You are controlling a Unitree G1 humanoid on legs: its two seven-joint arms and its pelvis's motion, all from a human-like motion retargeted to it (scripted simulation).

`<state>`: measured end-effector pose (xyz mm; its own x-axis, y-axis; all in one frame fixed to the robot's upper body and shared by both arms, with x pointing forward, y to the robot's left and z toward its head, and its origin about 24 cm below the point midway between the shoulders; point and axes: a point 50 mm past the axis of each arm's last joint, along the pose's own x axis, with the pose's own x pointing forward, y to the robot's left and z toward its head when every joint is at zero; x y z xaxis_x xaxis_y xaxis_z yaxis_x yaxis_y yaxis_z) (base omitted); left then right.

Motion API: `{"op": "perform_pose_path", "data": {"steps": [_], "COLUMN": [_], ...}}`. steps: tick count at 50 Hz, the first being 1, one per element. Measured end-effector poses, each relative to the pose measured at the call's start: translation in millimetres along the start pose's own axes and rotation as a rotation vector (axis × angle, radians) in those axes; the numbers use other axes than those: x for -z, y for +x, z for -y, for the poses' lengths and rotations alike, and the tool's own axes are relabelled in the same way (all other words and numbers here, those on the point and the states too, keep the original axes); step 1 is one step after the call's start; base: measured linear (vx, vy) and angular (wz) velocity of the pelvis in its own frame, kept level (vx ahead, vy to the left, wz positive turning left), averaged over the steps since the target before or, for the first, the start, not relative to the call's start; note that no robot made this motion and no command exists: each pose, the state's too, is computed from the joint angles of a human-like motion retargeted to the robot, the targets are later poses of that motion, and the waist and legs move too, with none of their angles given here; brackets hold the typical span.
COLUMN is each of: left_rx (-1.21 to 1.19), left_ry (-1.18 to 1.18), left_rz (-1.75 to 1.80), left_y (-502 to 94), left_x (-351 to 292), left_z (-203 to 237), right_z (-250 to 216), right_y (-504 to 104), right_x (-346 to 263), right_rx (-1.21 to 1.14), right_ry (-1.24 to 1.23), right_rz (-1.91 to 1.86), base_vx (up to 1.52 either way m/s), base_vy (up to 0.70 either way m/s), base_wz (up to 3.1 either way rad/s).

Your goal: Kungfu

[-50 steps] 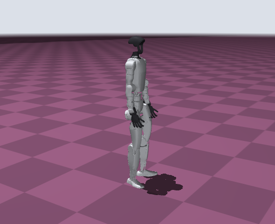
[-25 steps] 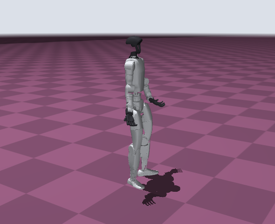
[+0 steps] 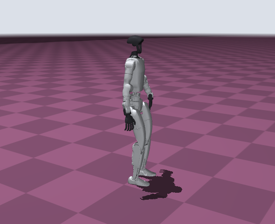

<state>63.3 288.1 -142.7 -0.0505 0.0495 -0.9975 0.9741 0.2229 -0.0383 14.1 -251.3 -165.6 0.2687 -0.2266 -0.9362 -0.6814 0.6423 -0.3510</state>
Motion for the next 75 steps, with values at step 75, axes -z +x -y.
{"op": "perform_pose_path", "data": {"steps": [75], "left_rx": [-1.112], "left_ry": [0.417], "left_rz": [2.279], "left_y": [-524.8], "left_x": [-212.7], "left_z": [-161.7], "right_z": [195.9], "right_y": [-168.7], "right_x": [-89.9], "right_rx": [0.534], "right_ry": [0.458], "right_rz": [1.476], "base_vx": [0.04], "base_vy": [0.04], "base_wz": [0.34]}}
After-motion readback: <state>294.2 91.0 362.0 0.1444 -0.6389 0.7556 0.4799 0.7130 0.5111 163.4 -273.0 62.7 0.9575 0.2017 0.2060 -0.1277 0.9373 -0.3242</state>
